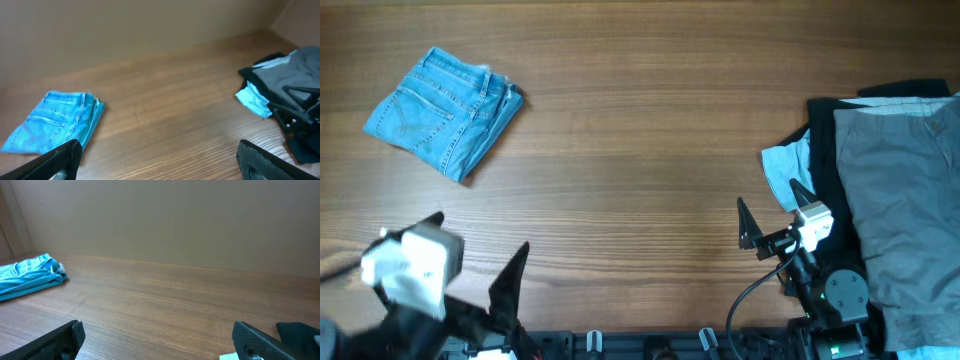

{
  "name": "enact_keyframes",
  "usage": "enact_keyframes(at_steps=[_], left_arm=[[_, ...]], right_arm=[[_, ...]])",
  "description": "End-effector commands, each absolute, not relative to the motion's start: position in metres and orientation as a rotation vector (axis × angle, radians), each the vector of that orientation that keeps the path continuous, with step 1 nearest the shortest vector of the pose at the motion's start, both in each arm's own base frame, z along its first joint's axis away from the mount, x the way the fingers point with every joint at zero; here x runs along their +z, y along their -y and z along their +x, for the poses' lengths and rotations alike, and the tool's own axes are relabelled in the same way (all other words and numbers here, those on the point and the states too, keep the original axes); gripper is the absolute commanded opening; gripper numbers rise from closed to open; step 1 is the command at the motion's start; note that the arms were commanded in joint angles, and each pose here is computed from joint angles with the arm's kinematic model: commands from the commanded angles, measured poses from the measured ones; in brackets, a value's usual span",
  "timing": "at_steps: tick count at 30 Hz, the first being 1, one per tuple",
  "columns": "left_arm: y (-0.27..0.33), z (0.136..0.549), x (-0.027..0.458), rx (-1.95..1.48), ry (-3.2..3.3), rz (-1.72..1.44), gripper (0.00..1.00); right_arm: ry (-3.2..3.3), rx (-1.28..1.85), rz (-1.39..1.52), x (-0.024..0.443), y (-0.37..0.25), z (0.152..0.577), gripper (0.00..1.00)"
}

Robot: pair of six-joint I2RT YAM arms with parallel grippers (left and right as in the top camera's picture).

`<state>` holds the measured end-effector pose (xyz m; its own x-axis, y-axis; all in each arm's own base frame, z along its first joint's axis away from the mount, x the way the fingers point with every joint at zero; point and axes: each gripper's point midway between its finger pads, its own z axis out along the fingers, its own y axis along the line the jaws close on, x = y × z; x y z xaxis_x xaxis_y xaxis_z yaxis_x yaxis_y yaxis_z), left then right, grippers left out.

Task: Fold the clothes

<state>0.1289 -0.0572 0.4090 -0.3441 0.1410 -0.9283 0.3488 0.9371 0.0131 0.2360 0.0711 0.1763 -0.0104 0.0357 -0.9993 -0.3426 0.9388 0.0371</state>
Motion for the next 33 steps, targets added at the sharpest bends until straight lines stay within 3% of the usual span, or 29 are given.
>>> enact_keyframes(at_steps=[1, 4, 13, 27, 33], left_arm=[[0.064, 0.130, 0.412, -0.279, -1.814, 0.329, 1.00], [0.062, 0.147, 0.396, -0.310, -1.741, 0.276, 1.00], [0.060, 0.193, 0.269, -0.352, -1.686, 0.246, 1.00], [0.036, 0.241, 0.175, -0.236, -1.567, 0.152, 1.00], [0.040, 0.241, 0.164, -0.245, -1.615, 0.148, 1.00]], right_arm=[[-1.543, 0.323, -0.241, 0.179, -0.072, 0.235, 1.00], [-1.543, 0.323, -0.241, 0.179, -0.072, 0.235, 1.00], [-1.543, 0.323, -0.241, 0.179, -0.072, 0.235, 1.00], [-1.543, 0.323, -0.241, 0.179, -0.072, 0.235, 1.00], [-1.543, 0.323, -0.241, 0.179, -0.072, 0.235, 1.00]])
